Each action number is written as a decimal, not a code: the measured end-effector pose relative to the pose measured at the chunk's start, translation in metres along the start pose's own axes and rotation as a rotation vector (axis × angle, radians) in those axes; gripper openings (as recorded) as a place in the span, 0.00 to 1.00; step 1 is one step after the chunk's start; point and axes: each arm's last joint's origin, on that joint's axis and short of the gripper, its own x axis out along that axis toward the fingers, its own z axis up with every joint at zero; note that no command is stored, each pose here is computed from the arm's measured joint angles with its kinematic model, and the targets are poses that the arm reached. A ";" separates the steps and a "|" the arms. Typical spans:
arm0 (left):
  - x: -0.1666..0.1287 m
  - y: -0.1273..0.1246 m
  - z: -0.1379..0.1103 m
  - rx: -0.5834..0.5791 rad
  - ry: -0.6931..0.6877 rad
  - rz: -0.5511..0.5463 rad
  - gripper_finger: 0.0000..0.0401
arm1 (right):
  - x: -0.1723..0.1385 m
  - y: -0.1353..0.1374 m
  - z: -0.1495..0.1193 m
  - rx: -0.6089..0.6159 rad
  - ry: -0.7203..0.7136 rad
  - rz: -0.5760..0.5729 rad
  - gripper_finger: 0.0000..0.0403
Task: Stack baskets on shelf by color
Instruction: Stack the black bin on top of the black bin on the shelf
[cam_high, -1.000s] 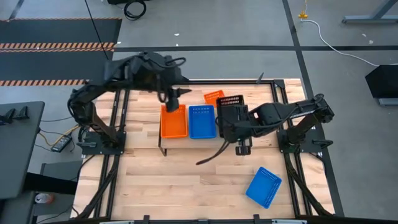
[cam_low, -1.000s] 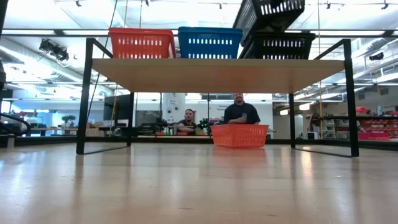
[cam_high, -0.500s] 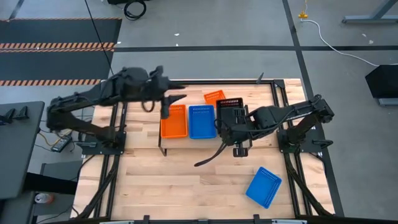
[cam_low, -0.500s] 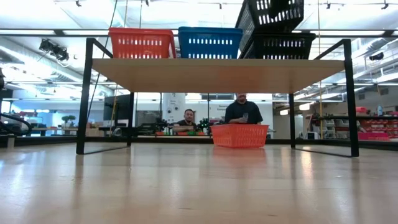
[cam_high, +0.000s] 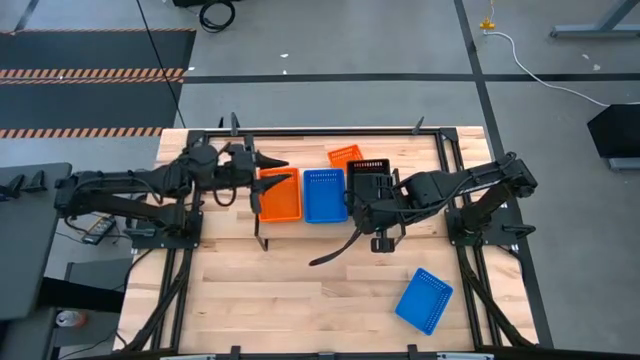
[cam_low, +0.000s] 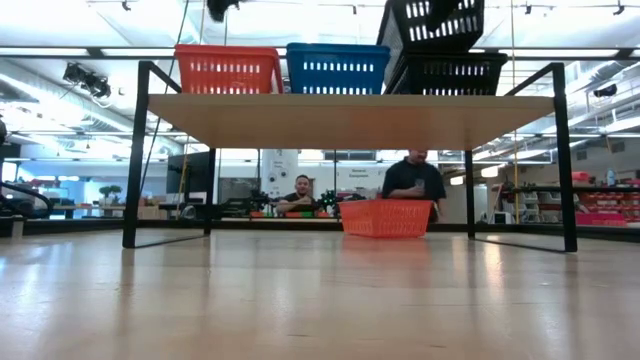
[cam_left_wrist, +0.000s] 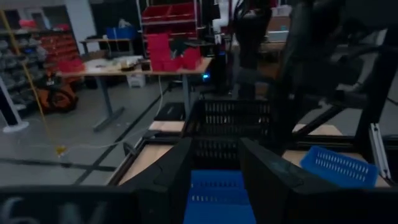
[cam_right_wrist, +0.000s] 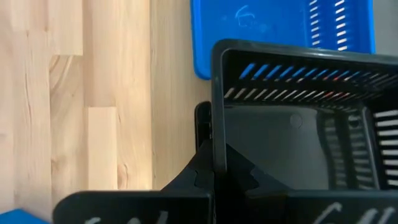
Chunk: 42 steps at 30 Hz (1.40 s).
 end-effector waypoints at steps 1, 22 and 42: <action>-0.001 0.000 -0.005 -0.012 0.004 0.002 0.35 | 0.000 0.000 0.000 0.004 -0.003 0.000 0.02; -0.016 -0.024 -0.006 -0.019 -0.082 -0.101 0.33 | 0.021 -0.008 -0.006 0.032 0.037 -0.021 0.02; -0.016 -0.026 -0.006 -0.025 -0.087 -0.111 0.31 | 0.012 -0.015 -0.041 0.213 -0.123 0.058 0.17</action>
